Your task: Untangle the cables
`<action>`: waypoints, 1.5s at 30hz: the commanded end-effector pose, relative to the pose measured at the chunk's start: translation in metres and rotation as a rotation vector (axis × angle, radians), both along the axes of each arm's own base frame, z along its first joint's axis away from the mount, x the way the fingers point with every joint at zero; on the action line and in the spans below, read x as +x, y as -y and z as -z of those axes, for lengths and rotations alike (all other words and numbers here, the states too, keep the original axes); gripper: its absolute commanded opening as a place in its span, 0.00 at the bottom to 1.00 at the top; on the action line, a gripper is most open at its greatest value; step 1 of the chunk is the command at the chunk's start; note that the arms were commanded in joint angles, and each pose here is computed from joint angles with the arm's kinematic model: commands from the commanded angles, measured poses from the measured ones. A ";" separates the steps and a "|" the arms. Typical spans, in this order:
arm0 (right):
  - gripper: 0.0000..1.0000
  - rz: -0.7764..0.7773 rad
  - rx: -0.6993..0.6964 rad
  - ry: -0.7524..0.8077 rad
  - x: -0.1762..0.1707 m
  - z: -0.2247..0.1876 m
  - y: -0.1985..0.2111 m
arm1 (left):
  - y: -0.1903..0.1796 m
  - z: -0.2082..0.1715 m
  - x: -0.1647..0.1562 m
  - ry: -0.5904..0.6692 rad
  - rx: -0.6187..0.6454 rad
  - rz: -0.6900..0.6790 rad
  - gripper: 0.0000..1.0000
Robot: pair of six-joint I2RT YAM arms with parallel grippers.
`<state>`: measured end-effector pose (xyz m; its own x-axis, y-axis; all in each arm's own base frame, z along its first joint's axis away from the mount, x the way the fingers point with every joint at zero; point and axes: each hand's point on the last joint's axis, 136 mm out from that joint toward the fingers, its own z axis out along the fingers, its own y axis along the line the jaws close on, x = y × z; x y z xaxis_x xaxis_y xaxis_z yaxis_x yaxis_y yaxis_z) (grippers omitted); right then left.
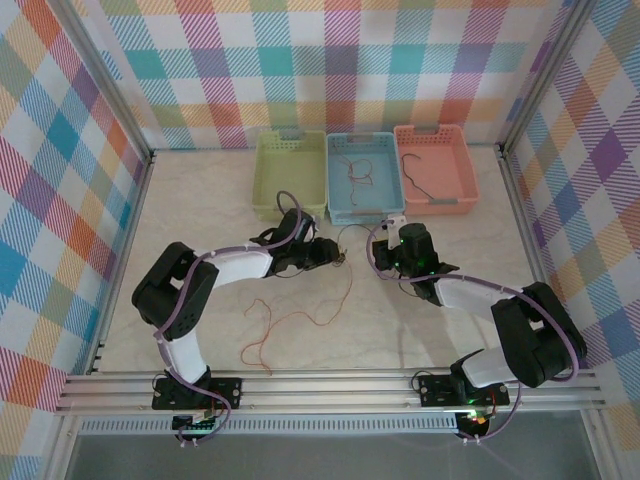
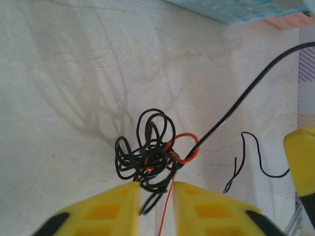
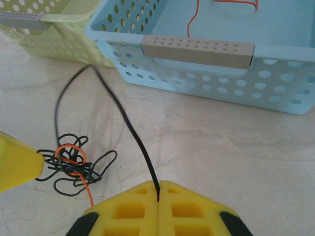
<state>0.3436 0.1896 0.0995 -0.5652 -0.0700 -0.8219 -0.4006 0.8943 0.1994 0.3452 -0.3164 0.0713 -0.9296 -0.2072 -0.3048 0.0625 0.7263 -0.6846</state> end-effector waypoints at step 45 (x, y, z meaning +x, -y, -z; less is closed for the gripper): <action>0.46 -0.738 0.275 0.150 -0.121 -0.166 -0.076 | -0.017 -0.169 -0.120 0.405 -0.154 0.504 0.00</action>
<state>0.2328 0.2574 0.2625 -0.3376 -0.1325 -0.9319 -0.8863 0.3782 0.2673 0.2416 -0.3010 0.2371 -0.7572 0.1157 -0.6428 0.6117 0.4708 -0.6358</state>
